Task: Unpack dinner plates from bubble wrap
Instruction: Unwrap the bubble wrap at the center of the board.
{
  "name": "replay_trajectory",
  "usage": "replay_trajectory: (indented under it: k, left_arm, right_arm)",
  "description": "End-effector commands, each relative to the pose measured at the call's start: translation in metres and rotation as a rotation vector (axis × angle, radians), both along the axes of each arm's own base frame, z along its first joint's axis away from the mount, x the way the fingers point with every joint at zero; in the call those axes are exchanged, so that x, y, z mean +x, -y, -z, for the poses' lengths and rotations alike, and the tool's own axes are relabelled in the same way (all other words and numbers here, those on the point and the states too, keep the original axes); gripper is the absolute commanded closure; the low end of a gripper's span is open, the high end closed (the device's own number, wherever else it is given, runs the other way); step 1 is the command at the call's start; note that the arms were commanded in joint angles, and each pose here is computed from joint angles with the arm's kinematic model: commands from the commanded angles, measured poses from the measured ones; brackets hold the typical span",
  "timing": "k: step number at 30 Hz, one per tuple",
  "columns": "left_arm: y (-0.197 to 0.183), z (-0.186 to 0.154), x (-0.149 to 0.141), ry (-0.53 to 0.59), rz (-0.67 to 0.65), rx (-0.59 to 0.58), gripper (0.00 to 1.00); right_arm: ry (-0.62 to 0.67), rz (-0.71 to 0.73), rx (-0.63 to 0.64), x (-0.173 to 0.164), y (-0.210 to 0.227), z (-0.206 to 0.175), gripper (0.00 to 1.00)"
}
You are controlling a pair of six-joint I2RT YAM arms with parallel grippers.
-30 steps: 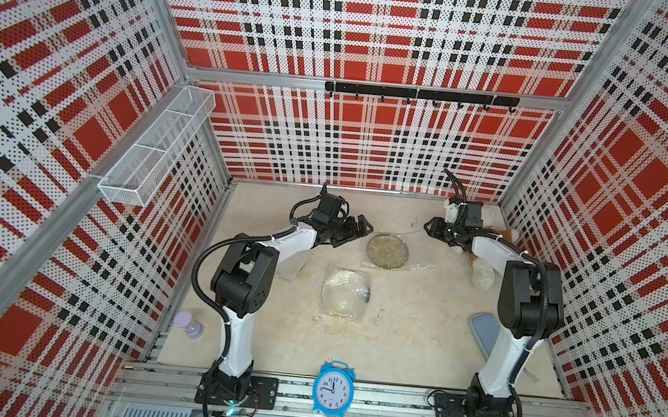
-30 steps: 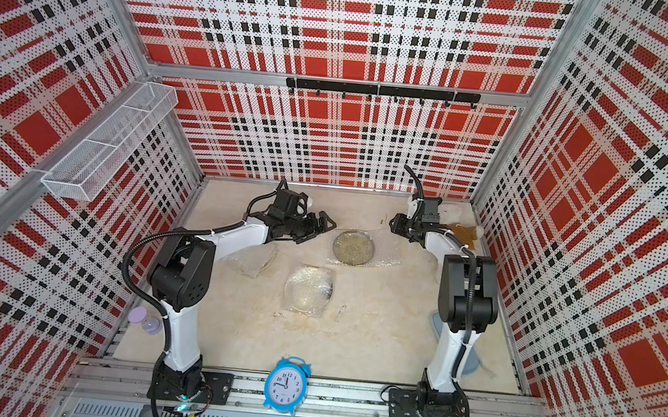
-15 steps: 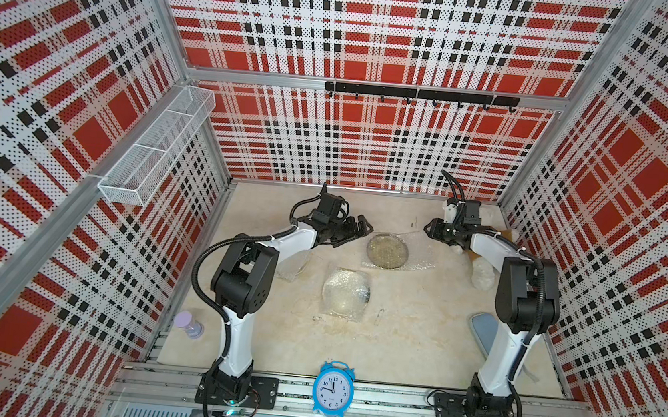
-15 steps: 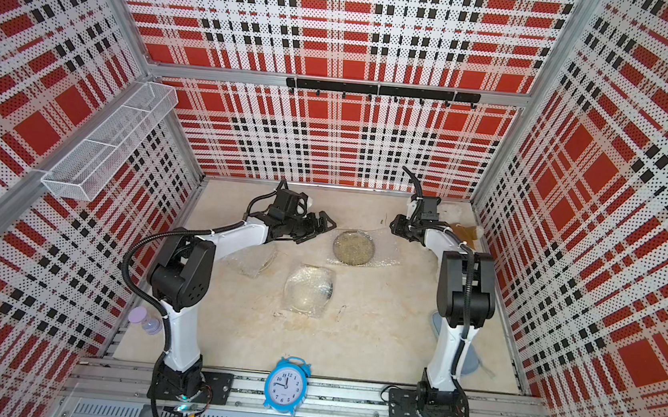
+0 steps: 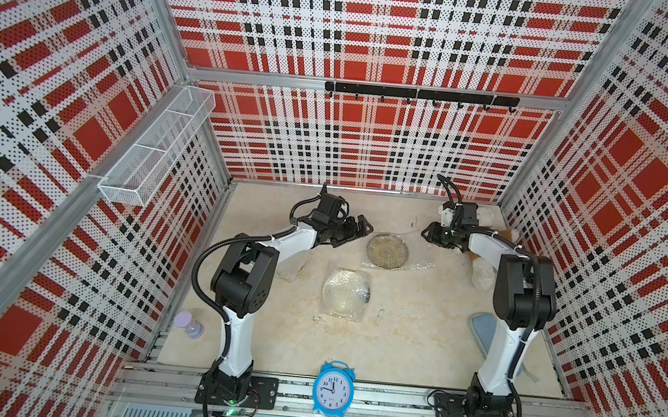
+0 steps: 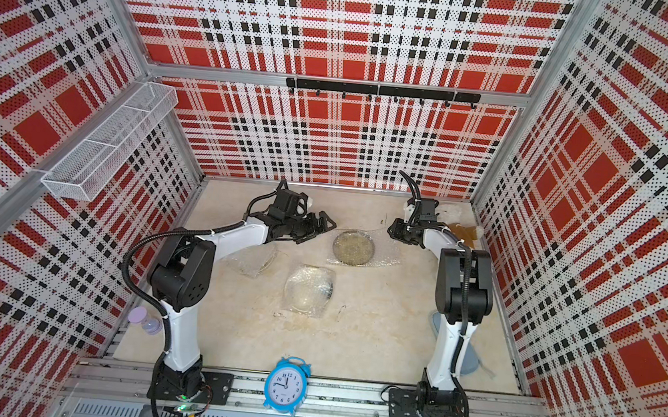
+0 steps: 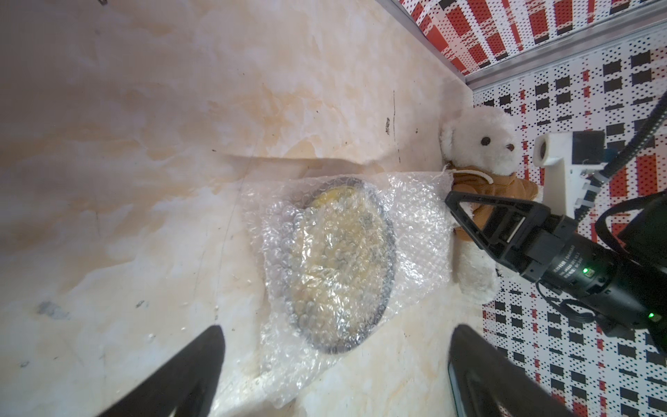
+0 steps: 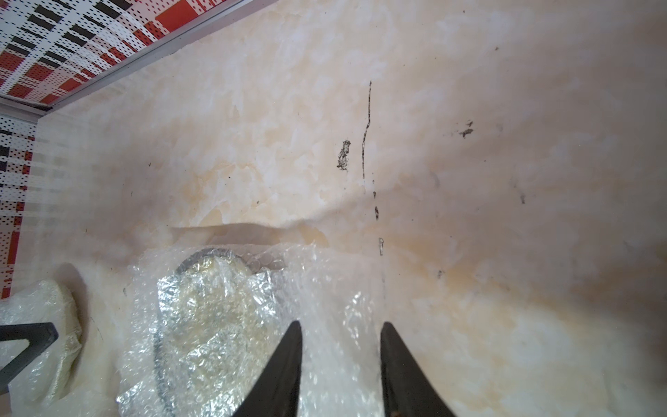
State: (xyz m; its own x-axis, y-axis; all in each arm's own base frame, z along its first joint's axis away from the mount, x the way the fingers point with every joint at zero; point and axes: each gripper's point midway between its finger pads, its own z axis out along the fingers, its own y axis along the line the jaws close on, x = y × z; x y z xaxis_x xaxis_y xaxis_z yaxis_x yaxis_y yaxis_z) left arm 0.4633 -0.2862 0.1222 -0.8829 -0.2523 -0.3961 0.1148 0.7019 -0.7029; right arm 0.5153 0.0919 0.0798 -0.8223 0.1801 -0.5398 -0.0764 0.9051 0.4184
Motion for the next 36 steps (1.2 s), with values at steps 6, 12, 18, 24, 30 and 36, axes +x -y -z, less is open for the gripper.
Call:
replay_trajectory:
  k: [6, 12, 18, 24, 30, 36]
  left_arm:
    - [0.003, 0.001, 0.004, 0.005, 0.002, -0.004, 0.01]
    - [0.003, 0.000, 0.005, 0.006, 0.001, -0.004, 0.01]
    - [0.004, -0.001, 0.004, 0.009, 0.003, -0.005, 0.01]
    - [0.004, -0.004, 0.003, 0.014, 0.003, -0.004, 0.01]
    - [0.003, -0.007, 0.001, 0.017, 0.003, -0.003, 0.01]
    - [0.002, -0.009, 0.000, 0.021, 0.003, -0.002, 0.01]
  right_arm:
    - [0.036, -0.026, -0.014, 0.012, 0.001, -0.001, 0.72]
    - [0.092, -0.019, -0.019, 0.008, 0.004, -0.018, 0.87]
    - [0.175, -0.037, 0.006, 0.003, 0.001, -0.048, 0.86]
    - [0.206, -0.070, 0.045, -0.004, -0.006, -0.062, 0.86]
    - [0.220, -0.085, 0.069, -0.016, -0.009, -0.067, 0.87]
    - [0.151, -0.031, 0.006, -0.009, 0.010, -0.050, 0.62]
